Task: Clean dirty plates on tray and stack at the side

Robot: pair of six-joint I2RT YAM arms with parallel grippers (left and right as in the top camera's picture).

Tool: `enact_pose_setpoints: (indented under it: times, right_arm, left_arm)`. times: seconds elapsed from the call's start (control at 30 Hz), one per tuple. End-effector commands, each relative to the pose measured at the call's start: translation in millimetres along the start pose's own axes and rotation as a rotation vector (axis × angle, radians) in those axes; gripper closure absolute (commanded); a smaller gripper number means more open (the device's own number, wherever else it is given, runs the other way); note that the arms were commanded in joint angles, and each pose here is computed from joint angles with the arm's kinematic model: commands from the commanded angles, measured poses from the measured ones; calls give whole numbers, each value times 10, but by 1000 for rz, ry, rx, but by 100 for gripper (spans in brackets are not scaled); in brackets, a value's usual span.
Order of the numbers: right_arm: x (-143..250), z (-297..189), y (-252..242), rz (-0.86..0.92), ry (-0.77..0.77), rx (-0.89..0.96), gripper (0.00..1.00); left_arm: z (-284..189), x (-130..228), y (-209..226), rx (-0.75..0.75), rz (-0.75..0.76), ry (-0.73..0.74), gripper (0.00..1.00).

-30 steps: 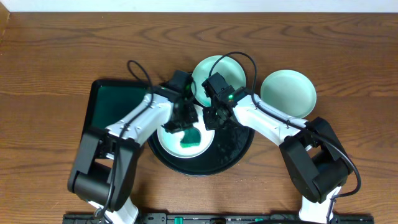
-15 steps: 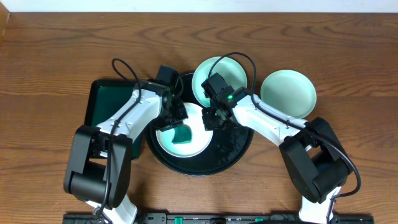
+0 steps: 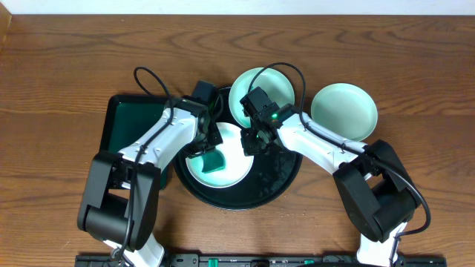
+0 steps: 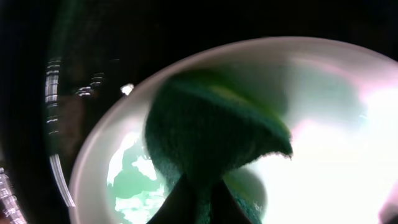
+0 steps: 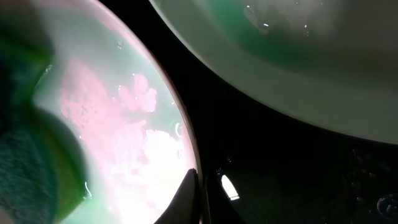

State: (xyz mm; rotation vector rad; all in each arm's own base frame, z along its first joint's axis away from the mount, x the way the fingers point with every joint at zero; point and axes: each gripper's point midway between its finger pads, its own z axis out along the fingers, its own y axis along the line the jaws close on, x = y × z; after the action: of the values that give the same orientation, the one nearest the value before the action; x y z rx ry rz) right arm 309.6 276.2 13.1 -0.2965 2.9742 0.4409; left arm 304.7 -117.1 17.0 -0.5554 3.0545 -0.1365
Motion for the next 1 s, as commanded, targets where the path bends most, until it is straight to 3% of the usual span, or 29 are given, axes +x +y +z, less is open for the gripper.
enact_pose_setpoints:
  times: [0.0, 0.1, 0.27, 0.5, 0.73, 0.83, 0.97]
  right_arm:
    - [-57, -7, 40, -8, -11, -8, 99]
    - [-53, -7, 38, -8, -9, -7, 99]
    - [-56, -7, 39, -8, -10, -8, 99]
    - [-56, -7, 39, -8, -10, -8, 99]
    - [-55, -7, 38, -8, -10, -7, 99]
    - [-54, -7, 40, -9, -10, -7, 99]
    - [-54, -5, 40, -8, -10, -7, 88]
  left_arm:
    - [102, 260, -268, 167, 66, 141, 93]
    - [112, 118, -289, 169, 68, 80, 93]
    - [52, -371, 21, 29, -17, -105, 93]
    - [-546, -823, 251, 23, -127, -147, 93]
    - [-1190, -815, 278, 76, -95, -176, 93]
    - [-1464, -828, 445, 91, -89, -234, 93]
    - [-1608, -893, 983, 2, -187, -269, 93]
